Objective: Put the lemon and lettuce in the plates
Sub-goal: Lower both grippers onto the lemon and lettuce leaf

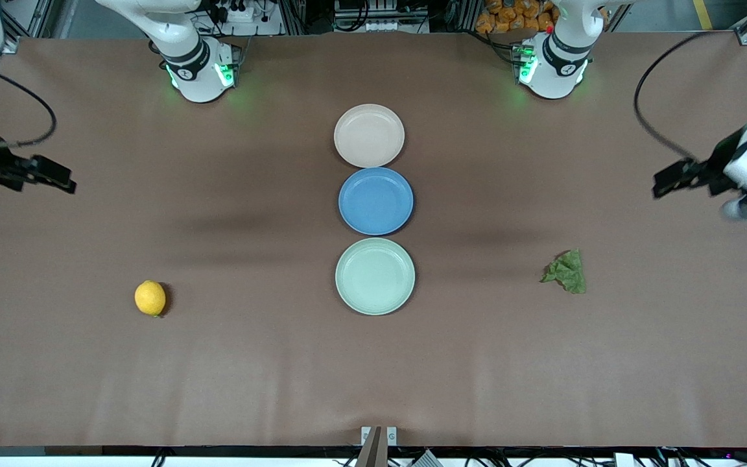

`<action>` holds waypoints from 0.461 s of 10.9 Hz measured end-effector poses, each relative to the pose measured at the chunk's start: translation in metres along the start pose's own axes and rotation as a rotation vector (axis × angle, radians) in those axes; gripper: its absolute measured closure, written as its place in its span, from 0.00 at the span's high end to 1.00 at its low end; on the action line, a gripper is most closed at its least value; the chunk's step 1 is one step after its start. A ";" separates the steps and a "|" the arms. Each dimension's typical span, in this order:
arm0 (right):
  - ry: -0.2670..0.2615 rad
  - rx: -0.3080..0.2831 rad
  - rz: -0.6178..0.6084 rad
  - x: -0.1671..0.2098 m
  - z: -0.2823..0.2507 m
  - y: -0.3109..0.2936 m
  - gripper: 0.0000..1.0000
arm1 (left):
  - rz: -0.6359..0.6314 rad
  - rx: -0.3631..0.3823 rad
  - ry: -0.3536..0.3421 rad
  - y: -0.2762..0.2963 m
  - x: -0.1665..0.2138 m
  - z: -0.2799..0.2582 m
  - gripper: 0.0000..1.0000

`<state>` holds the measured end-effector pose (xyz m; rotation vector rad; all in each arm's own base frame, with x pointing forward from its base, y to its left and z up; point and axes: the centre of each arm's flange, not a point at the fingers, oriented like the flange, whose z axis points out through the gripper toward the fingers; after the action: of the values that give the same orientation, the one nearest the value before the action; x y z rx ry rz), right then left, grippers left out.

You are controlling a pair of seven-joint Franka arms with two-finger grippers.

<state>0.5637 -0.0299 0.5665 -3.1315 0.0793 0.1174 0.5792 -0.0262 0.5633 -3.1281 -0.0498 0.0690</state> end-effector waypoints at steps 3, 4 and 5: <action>0.001 0.004 -0.064 0.048 0.058 -0.006 1.00 | 0.007 -0.005 -0.009 0.004 0.013 0.088 1.00; 0.013 0.006 -0.088 0.064 0.079 -0.006 1.00 | 0.007 -0.006 -0.028 0.004 0.015 0.112 1.00; 0.018 0.007 -0.107 0.077 0.102 -0.006 1.00 | 0.006 -0.007 -0.055 0.004 0.017 0.132 1.00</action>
<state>0.6335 -0.0273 0.4595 -3.1220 -0.0875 0.0880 0.5907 -0.0279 0.4303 -3.1328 -0.0406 0.1553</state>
